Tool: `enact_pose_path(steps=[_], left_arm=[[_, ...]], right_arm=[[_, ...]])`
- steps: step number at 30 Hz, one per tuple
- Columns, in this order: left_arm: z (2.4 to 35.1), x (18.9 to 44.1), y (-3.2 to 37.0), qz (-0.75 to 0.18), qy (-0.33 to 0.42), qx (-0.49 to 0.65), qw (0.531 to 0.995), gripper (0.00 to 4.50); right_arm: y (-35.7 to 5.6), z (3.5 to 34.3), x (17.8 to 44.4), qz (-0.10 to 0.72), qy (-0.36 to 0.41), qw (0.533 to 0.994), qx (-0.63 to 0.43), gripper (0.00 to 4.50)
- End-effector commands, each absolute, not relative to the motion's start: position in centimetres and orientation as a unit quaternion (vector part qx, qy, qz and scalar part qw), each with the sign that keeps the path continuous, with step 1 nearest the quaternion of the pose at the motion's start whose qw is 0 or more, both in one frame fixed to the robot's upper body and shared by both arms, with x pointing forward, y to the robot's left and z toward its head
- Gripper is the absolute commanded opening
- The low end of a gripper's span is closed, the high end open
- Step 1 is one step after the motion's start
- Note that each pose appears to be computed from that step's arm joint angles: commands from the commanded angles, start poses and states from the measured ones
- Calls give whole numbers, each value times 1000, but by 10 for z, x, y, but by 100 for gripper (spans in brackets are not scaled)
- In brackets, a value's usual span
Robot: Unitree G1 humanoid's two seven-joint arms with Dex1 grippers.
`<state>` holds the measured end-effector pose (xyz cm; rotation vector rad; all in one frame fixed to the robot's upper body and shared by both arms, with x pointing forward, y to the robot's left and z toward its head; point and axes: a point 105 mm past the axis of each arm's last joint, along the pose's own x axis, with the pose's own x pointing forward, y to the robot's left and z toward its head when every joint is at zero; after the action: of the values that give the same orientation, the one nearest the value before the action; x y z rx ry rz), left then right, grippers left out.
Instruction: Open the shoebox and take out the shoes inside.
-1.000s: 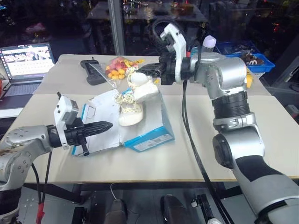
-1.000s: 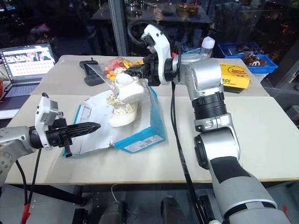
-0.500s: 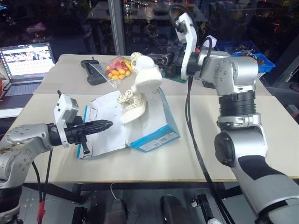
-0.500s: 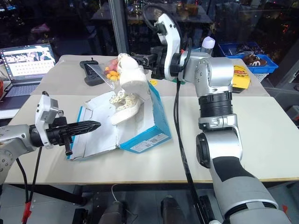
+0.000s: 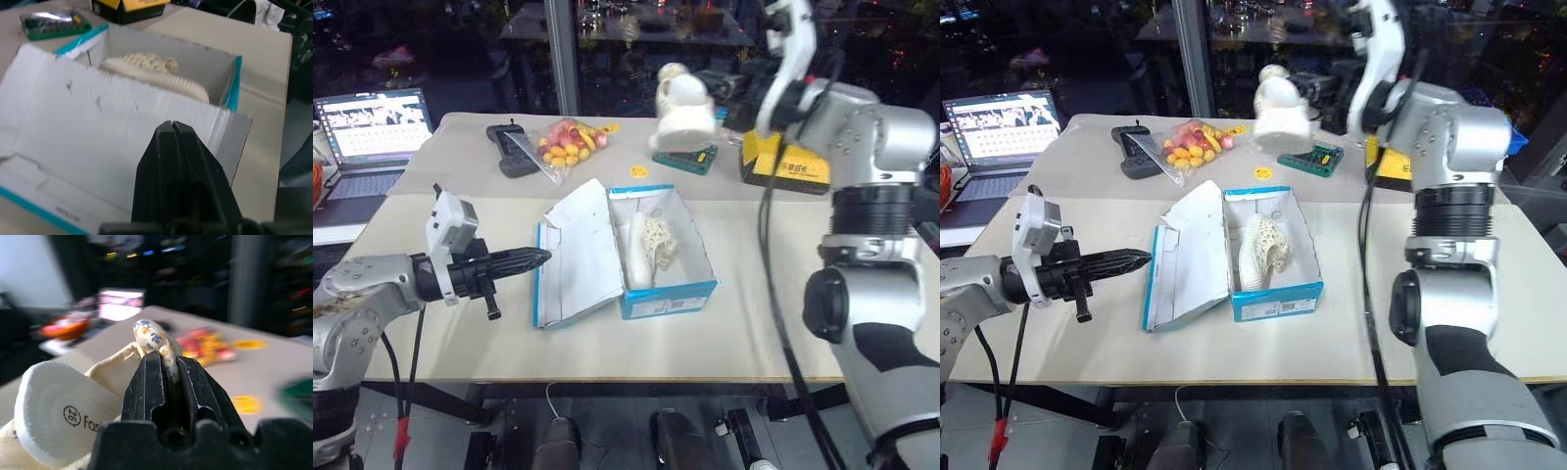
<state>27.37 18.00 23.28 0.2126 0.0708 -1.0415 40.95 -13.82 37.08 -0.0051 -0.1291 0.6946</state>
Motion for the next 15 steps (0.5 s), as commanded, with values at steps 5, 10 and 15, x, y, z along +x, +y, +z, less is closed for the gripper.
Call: enact_pose_path(steps=[5,10,15], left_arm=[[271,268,182,-510,-10,140,849,0],[276,267,184,-516,-9,152,843,0],[278,266,185,-520,-10,153,840,0]], right_arm=[[-231,329,425,132,-43,981,-135,0],[-275,254,433,35,42,979,-195,0],[-302,215,435,-58,93,971,-210,0]])
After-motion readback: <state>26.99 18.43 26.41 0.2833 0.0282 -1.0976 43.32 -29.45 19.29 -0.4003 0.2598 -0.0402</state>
